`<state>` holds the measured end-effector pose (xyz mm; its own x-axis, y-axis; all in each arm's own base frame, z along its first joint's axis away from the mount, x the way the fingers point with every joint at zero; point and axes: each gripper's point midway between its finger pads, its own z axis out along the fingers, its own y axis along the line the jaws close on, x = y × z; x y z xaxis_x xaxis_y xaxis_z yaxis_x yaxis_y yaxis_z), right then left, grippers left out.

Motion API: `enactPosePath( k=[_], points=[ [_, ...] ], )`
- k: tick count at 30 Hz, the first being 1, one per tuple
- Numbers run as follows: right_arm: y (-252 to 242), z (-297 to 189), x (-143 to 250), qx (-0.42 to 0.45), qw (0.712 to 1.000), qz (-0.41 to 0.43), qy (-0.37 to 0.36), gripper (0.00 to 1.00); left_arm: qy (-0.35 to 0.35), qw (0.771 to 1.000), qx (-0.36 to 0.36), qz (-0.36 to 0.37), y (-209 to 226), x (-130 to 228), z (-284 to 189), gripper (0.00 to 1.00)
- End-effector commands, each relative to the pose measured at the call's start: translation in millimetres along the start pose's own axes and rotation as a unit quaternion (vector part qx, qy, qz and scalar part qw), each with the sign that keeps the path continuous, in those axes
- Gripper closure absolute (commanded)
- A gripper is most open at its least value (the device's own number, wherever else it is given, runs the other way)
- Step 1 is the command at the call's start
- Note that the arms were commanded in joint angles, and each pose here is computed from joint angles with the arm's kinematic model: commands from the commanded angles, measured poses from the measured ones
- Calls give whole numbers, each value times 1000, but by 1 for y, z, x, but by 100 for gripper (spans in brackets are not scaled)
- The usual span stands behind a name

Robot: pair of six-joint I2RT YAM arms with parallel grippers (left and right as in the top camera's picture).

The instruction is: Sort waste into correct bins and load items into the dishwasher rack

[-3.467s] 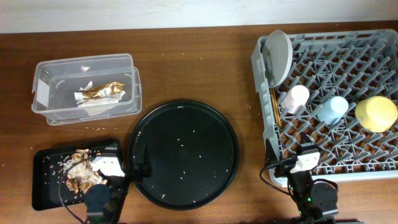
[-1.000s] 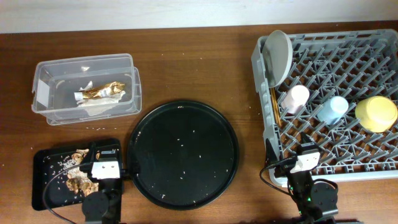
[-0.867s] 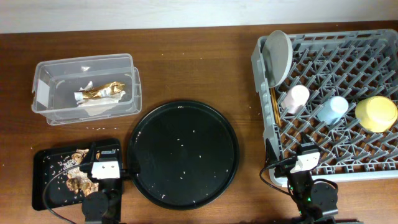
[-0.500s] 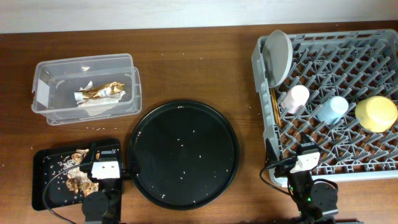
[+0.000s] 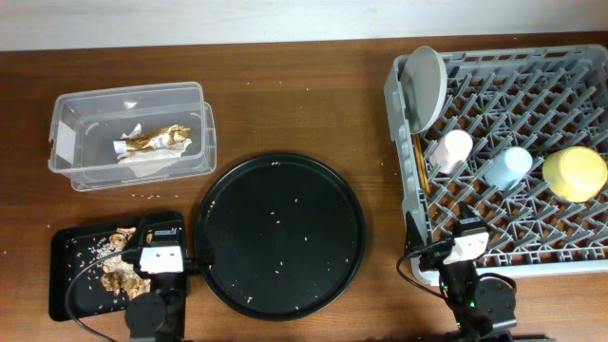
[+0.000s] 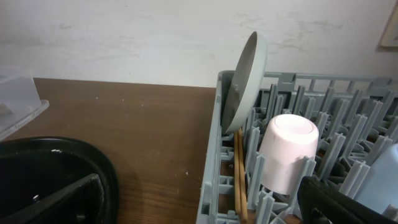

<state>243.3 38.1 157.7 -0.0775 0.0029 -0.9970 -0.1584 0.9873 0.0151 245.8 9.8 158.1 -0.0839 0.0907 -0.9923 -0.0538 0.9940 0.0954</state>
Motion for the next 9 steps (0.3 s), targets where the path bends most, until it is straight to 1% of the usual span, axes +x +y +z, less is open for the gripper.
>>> enactPosePath(
  k=[1, 9],
  points=[
    [-3, 0, 2, 8, 1000, -3, 2, 2, -2, 1000, -2, 10, 1, 1, 0, 1],
    [-3, 0, 2, 8, 1000, -3, 2, 2, -2, 1000, -1, 10, 1, 1, 0, 1]
  ],
)
